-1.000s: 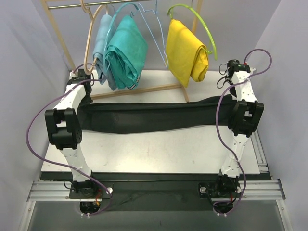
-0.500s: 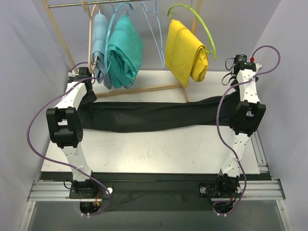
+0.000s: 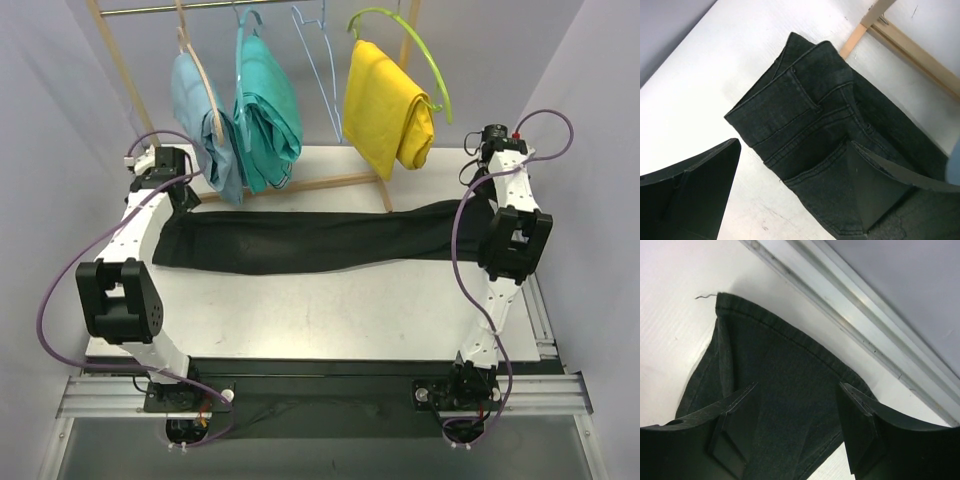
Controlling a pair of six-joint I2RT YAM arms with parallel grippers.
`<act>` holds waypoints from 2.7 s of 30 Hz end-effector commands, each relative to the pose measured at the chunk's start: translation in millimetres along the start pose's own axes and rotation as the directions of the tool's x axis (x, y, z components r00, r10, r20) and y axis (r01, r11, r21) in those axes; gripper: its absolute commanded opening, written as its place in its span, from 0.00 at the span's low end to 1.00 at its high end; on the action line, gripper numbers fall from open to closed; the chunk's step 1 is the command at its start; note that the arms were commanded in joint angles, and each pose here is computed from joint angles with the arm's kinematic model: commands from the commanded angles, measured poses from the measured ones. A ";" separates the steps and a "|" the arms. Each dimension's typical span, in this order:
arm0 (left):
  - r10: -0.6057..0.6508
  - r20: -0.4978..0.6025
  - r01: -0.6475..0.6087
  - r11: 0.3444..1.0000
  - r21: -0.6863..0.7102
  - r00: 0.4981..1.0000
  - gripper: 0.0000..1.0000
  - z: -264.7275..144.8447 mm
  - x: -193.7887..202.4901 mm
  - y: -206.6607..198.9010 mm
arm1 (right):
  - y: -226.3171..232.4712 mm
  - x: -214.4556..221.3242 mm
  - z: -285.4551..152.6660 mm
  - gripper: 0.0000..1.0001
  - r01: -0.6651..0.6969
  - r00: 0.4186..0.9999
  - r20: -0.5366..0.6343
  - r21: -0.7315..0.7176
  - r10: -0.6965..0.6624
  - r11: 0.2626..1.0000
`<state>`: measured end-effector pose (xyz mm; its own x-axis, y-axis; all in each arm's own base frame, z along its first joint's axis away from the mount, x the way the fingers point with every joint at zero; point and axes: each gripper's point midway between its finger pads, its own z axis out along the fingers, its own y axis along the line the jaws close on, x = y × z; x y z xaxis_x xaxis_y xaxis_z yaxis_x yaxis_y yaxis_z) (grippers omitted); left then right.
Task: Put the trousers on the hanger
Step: Fold the trousers at the center of the board.
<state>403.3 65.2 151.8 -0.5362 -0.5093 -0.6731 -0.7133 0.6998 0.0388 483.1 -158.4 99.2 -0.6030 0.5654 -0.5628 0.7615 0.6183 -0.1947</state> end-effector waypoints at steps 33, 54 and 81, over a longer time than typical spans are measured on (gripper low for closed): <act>-0.389 -0.227 0.411 0.909 0.060 0.893 0.59 69.5 107.7 29.8 | -89.0 116.4 -17.2 0.59 -0.264 0.911 -0.315 0.050 0.266 0.963; -0.365 -0.211 0.381 0.924 0.040 0.907 0.00 66.8 97.5 32.9 | -81.4 133.3 12.5 0.55 -0.322 0.859 -0.387 0.102 0.336 0.941; -0.434 -0.005 0.430 0.895 -0.118 0.901 0.00 39.6 57.5 90.7 | -148.4 174.9 16.1 0.00 -0.406 0.789 -0.345 0.328 0.508 0.853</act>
<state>341.1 75.4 47.9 -0.3050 -0.8239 -0.4777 -0.8714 0.4438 -0.2091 325.9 -132.8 8.9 -0.2107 0.9588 -0.1906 0.9773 0.2112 -0.0179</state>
